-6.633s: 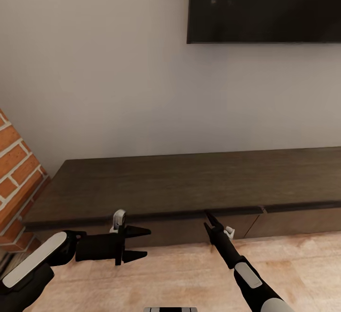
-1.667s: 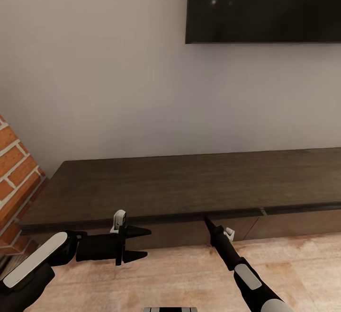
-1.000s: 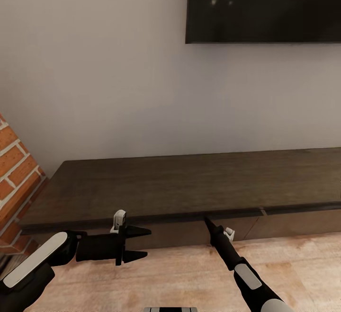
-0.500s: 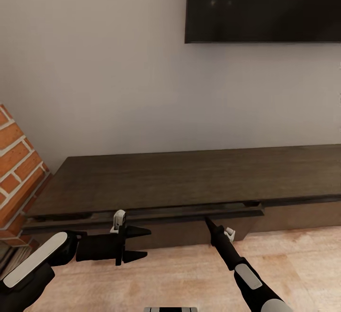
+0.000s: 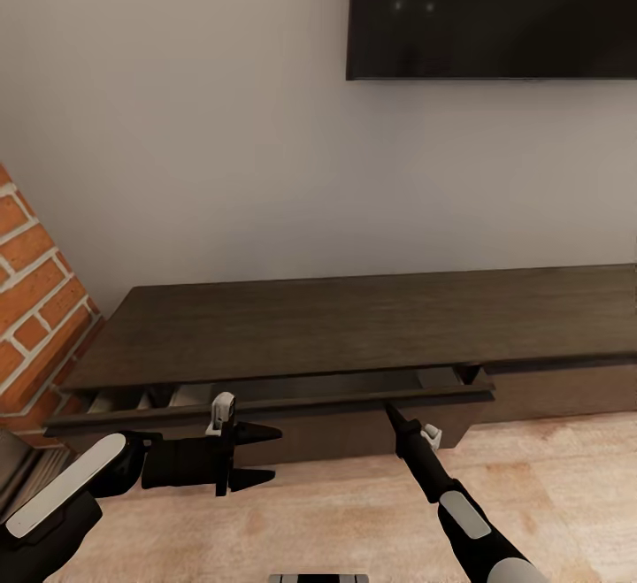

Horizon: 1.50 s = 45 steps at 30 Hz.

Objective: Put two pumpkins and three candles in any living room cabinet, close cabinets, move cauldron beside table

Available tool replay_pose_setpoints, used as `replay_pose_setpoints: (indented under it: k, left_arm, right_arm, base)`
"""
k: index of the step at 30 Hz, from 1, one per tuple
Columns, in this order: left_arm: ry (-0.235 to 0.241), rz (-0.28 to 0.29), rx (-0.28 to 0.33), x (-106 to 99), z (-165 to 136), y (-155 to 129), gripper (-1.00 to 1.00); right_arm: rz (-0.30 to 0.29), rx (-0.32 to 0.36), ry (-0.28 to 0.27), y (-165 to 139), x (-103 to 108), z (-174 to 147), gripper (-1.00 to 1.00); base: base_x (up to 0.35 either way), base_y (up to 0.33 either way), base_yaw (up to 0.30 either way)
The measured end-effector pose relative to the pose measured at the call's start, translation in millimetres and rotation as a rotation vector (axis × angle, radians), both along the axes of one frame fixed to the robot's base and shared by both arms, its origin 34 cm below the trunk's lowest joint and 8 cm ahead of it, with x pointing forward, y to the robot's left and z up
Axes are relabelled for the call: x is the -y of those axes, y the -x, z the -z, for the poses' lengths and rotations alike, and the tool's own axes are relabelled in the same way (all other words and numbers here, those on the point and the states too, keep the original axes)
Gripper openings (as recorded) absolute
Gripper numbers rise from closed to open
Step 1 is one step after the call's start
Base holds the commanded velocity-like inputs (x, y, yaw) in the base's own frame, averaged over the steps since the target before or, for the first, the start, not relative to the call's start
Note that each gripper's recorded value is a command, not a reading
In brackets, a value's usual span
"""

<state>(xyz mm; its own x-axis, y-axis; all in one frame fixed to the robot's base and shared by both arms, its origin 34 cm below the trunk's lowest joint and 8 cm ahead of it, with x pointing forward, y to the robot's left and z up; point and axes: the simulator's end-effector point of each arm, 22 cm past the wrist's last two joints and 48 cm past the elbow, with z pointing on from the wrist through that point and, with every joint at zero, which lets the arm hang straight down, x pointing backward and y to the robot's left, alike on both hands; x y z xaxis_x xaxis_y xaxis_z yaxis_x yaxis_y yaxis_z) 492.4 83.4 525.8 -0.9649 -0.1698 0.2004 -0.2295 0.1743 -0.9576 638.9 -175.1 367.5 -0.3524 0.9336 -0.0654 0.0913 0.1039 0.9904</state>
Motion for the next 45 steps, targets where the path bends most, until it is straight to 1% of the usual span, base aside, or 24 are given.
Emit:
replay_pose_setpoints:
  k: [6,14,20,30,38,40,45]
  left_arm:
    - [0.0,0.0,0.0,-0.1,0.2,-0.1,1.0]
    - [0.001,0.0,0.0,0.1,-0.2,0.0,1.0]
    - [0.001,0.0,0.0,0.1,0.1,-0.1,1.0]
    - [0.001,0.0,0.0,0.1,0.0,-0.1,1.0]
    - [0.001,0.001,0.001,0.3,-0.6,0.1,1.0]
    - [0.002,0.001,0.001,0.3,-0.6,0.1,1.0]
    - [0.001,0.0,0.001,0.2,-0.5,0.0,1.0]
  right_arm:
    - [0.003,-0.002,0.0,-0.7,1.2,0.2,-1.0]
    - [0.004,-0.001,0.001,-0.6,1.7,0.1,-1.0]
    - [0.023,-0.002,-0.002,-2.0,7.7,0.3,-1.0]
    - [0.037,-0.003,-0.005,-2.9,11.4,0.3,-1.0]
    - [0.028,-0.001,0.003,-2.5,11.8,0.0,-1.0]
    - [0.038,-0.003,-0.004,-3.0,12.0,0.2,-1.0]
    - [0.04,-0.003,-0.003,-3.1,13.1,0.1,-1.0]
  base:
    - [-0.16,0.0,0.0]
    - [-0.054,0.004,0.0]
    - [-0.228,0.026,0.0]
    - [-0.215,0.001,0.0]
    - [-0.048,0.0,0.0]
    - [-0.143,0.0,0.0]
    - [-0.133,0.0,0.0]
